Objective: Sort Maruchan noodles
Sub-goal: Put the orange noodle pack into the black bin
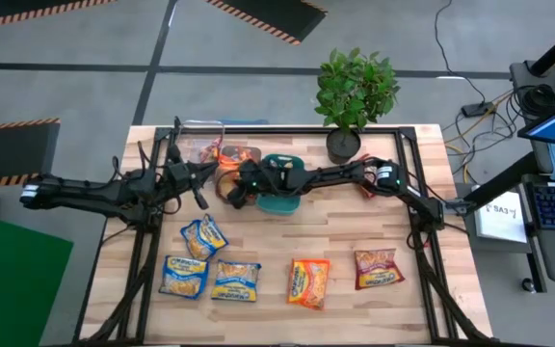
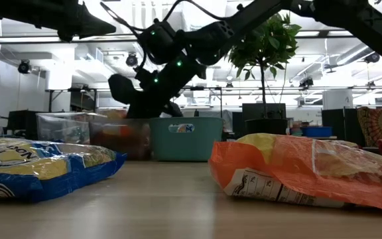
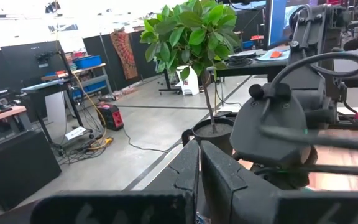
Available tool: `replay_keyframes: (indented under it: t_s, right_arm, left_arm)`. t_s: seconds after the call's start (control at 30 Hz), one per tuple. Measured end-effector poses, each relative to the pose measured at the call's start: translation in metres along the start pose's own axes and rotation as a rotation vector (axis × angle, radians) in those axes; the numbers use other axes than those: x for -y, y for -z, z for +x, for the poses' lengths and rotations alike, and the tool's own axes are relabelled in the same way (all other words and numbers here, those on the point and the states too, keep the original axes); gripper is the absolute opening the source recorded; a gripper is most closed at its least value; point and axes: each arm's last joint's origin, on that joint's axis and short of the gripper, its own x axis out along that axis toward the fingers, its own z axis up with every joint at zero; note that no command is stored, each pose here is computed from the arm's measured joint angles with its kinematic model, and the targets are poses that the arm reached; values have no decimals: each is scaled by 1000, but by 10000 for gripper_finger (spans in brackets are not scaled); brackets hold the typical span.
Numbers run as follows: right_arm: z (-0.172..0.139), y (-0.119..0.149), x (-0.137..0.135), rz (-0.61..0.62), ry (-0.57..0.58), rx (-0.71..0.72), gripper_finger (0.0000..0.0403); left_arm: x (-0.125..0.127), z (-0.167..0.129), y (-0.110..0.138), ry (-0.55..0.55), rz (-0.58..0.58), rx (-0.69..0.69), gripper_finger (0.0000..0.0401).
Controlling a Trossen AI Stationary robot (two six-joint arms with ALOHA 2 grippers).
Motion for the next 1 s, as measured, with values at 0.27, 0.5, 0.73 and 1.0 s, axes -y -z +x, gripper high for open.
replay_keyframes:
  t_s: [0.27, 0.5, 0.73, 1.0]
  right_arm:
    - [-14, -21, -5, -97, 68, -73, 112]
    - [-30, -53, -14, -167, 120, -22, 132]
    - [-41, -69, -18, -188, 123, -26, 86]
    - [-41, -61, -23, -165, 62, -88, 12]
  left_arm:
    - [0, 0, 0, 0, 0, 0, 0]
    - [0, 0, 0, 0, 0, 0, 0]
    - [0, 0, 0, 1, 5, -2, 0]
    - [0, 0, 0, 0, 5, -2, 0]
